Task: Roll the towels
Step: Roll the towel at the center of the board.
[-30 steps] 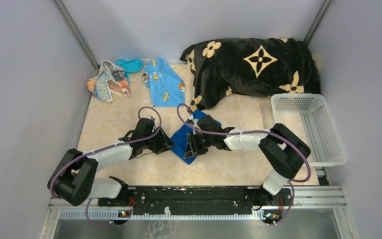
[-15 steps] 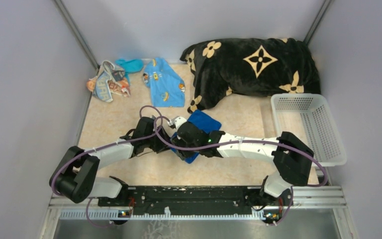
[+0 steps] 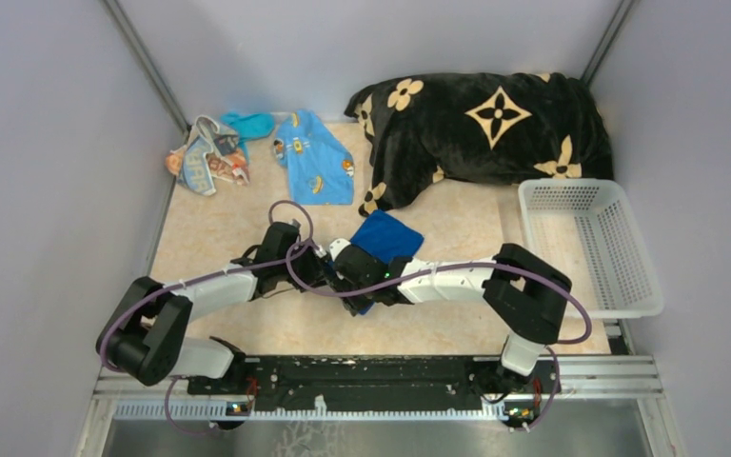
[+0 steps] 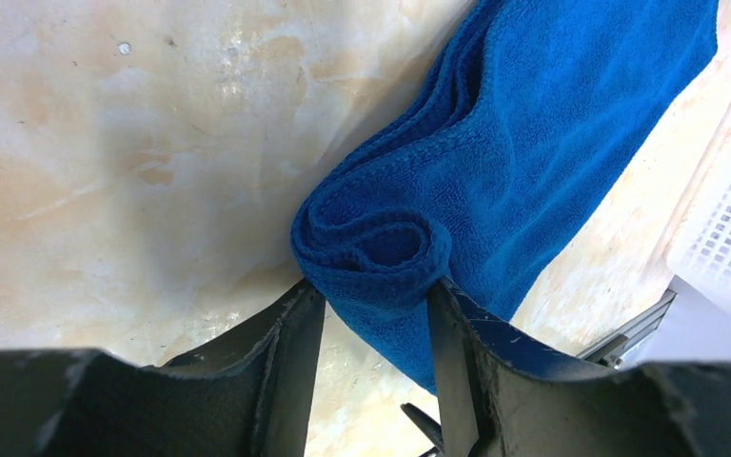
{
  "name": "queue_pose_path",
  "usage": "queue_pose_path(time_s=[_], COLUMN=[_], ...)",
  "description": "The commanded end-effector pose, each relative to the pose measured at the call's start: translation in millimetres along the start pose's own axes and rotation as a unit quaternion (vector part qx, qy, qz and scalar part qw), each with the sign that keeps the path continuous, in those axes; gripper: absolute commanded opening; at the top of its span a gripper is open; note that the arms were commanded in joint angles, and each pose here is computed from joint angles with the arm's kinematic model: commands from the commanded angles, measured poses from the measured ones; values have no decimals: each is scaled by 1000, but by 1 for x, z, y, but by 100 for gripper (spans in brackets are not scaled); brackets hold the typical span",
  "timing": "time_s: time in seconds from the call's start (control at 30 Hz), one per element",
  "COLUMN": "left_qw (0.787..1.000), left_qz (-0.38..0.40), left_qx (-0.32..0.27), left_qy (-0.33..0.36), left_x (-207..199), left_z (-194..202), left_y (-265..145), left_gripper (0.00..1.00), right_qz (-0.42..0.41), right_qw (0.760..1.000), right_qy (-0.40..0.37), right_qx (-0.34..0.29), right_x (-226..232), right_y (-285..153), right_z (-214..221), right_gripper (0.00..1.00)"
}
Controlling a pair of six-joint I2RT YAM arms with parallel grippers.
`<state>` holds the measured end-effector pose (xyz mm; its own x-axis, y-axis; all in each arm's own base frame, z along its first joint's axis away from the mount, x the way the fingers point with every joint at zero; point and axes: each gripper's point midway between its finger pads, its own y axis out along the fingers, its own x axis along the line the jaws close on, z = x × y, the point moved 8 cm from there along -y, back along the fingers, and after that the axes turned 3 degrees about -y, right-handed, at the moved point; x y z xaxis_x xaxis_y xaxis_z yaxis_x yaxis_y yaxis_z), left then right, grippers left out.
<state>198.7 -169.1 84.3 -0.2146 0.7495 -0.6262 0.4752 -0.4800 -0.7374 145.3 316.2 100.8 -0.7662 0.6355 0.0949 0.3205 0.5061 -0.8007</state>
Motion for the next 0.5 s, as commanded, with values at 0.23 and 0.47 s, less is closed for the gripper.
queue_pose_path(time_s=[0.23,0.47], left_qw=[994,992], left_qz=[-110,-121], left_qx=[22,15], left_qy=[15,17], left_x=[40,42], left_z=[16,14], left_y=[1,2], left_gripper=[54,54], right_qz=[88,147], right_qw=[991,981], right_qy=[-50,-84], right_qx=[87,99], right_x=[-20,-23], right_y=[8,5], right_z=[47,52], right_gripper=[43,43])
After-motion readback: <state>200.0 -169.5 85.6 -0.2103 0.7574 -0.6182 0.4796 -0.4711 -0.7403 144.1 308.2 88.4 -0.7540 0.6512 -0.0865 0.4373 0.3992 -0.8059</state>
